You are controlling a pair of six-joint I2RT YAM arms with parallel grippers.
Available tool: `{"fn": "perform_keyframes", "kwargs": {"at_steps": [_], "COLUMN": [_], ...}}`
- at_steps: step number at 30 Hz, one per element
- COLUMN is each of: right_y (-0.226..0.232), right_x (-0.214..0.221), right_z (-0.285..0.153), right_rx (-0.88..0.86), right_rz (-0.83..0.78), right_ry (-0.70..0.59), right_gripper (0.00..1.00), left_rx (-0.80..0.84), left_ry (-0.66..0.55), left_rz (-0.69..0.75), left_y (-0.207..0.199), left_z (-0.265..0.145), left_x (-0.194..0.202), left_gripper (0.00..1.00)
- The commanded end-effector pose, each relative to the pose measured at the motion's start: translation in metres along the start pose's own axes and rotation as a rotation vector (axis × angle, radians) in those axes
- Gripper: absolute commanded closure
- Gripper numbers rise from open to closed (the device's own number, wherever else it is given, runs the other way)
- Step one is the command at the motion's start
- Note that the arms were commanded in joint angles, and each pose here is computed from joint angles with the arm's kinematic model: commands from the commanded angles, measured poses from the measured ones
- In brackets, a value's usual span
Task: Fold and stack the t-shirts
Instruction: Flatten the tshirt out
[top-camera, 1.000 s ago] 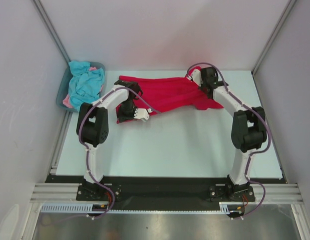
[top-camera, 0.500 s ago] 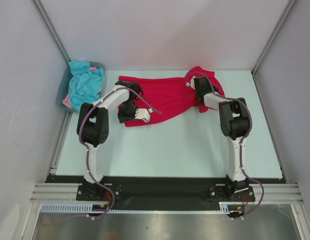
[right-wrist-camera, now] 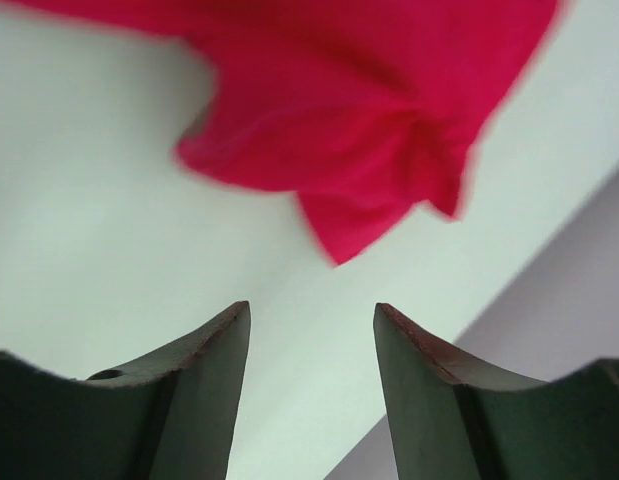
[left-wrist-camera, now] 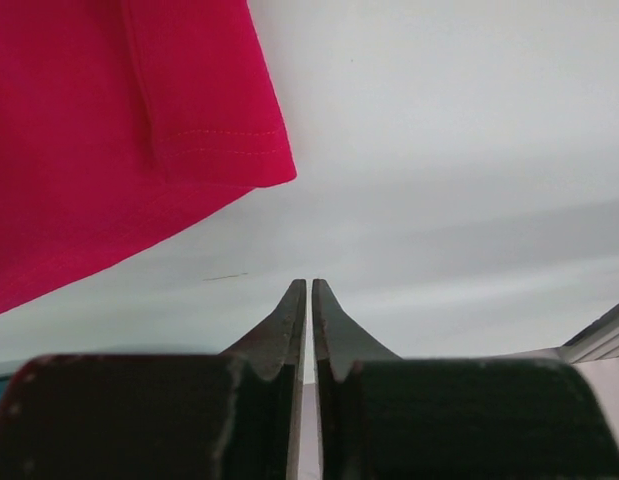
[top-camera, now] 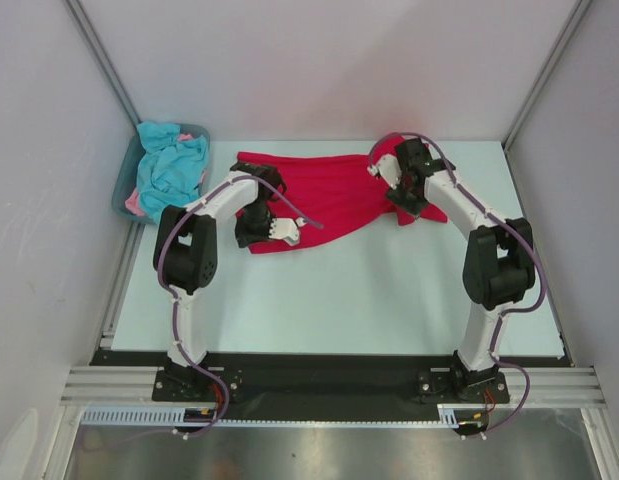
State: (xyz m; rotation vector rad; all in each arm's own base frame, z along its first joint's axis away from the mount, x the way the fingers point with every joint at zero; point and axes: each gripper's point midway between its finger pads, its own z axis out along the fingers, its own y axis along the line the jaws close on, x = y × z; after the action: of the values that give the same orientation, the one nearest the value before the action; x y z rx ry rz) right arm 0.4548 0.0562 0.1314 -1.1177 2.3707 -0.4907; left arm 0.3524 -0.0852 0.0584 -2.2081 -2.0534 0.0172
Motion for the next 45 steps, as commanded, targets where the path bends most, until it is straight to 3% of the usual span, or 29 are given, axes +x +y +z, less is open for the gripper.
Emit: {"fn": "perform_keyframes", "kwargs": {"at_steps": [1, 7, 15, 28, 41, 45], "right_y": [0.056, 0.051, 0.042, 0.041, 0.044, 0.044], "right_x": [0.037, 0.044, 0.044, 0.040, 0.043, 0.041], "right_z": [-0.007, -0.001, 0.007, 0.004, 0.009, 0.011], "right_rx": [-0.201, -0.157, -0.104, -0.087, -0.085, -0.083], "right_rz": [-0.042, -0.010, -0.010, -0.015, -0.007, -0.013], "right_ry": [0.092, 0.111, 0.129, 0.133, 0.143, 0.147], "right_gripper": [0.43, 0.43, 0.43, 0.43, 0.43, 0.43], "left_rx": [-0.053, -0.026, 0.034, -0.037, -0.190, -0.161], "left_ry": [-0.052, -0.131, -0.320, -0.306, -0.330, -0.303], "left_rz": [-0.018, -0.057, -0.095, -0.098, -0.089, -0.082], "left_y": [0.006, 0.005, -0.009, 0.032, 0.065, 0.063], "left_z": [-0.013, -0.007, -0.013, 0.020, -0.017, -0.007], "left_x": [-0.011, -0.029, -0.066, -0.073, -0.067, -0.064], "left_gripper": [0.84, 0.72, 0.71, 0.71, 0.71, 0.71]}}
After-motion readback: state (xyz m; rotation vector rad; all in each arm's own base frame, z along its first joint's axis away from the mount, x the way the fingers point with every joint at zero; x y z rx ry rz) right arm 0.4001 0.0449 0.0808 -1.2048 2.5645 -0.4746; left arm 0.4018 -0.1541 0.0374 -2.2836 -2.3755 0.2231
